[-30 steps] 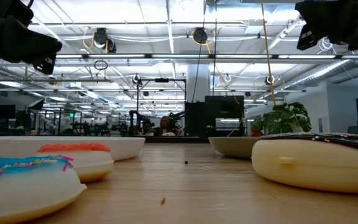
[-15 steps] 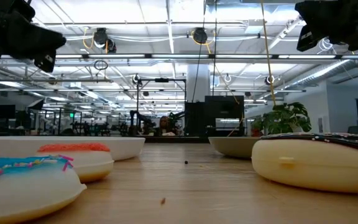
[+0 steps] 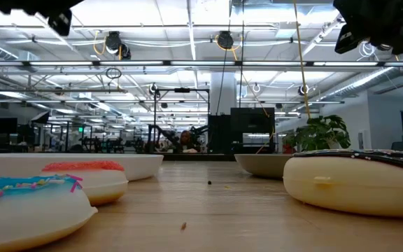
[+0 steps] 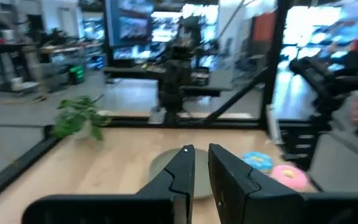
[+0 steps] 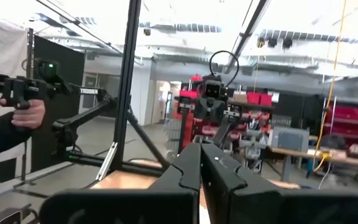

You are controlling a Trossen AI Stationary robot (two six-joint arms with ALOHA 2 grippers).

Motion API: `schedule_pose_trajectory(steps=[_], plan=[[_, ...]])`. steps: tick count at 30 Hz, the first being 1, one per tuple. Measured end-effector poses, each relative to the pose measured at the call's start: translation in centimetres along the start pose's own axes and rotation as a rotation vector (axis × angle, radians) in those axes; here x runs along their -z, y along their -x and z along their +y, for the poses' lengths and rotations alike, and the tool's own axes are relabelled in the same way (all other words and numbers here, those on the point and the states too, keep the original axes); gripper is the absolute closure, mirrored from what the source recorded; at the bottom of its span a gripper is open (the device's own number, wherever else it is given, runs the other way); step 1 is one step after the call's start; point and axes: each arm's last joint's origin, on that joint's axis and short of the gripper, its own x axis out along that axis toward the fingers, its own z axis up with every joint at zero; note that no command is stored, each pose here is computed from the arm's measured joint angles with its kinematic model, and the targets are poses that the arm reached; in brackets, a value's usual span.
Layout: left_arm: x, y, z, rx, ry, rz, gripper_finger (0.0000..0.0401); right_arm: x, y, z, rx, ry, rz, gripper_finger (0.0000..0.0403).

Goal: Pick & Place donuts
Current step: Put the mini brown donut on the white plate

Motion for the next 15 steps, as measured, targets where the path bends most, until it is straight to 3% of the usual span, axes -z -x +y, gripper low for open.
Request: schedule_pose_trajectory(steps=[7,15], plan=[[-3.5,-3.1,-1.9,-0.041,-0.065,0.179,0.035,0.2,0.0,0.0,-0.005,0.041,0.022,0.0403],[-6.1,-4.4,-4.1,0.075,-0.04,0.133,0.035,0.7,0.0,0.1,-0.012,0.042,0.07,0.0403]])
